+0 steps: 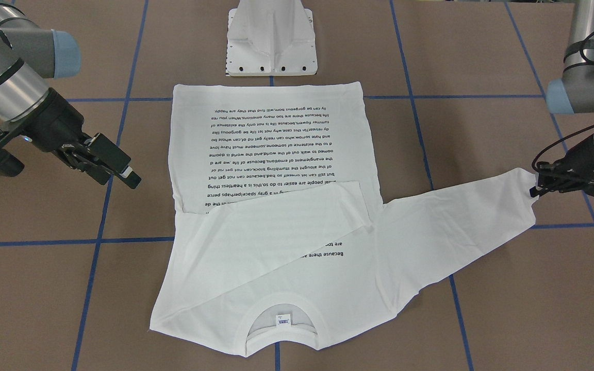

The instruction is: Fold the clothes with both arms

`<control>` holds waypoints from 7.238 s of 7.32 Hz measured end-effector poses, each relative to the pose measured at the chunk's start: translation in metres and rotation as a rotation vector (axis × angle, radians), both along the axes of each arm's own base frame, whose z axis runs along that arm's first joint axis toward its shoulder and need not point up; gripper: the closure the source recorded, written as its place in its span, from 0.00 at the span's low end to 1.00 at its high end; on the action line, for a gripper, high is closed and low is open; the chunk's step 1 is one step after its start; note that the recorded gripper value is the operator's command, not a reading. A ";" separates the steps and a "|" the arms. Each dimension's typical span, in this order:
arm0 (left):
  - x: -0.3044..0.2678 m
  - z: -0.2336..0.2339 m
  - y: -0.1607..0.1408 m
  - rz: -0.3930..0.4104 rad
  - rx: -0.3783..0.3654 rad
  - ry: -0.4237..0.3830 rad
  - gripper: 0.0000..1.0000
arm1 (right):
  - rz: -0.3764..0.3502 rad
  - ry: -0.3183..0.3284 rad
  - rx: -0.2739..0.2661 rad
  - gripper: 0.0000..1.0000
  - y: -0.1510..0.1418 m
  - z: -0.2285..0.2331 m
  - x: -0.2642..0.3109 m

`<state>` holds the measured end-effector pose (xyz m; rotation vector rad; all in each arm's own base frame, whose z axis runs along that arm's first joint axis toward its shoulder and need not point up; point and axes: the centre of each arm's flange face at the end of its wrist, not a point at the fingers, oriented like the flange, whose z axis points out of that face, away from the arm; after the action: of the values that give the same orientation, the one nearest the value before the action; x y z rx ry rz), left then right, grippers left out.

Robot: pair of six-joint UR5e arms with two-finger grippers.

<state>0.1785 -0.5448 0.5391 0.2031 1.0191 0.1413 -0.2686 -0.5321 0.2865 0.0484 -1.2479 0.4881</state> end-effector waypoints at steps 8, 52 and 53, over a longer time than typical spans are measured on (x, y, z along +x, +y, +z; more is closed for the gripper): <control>0.304 -0.402 0.037 -0.161 -0.158 0.334 1.00 | -0.093 0.154 0.138 0.01 -0.030 0.121 0.127; 0.207 -0.270 0.080 -0.268 -0.125 0.191 0.23 | 0.044 0.382 -0.169 1.00 0.394 0.083 -0.196; 0.206 -0.271 0.093 -0.300 -0.182 0.208 0.23 | 0.043 0.371 -0.169 1.00 0.394 0.077 -0.191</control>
<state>0.3849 -0.4513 0.2682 0.2047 1.1889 -0.2491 -0.4599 -0.1385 0.3639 0.0209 -0.8410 0.5908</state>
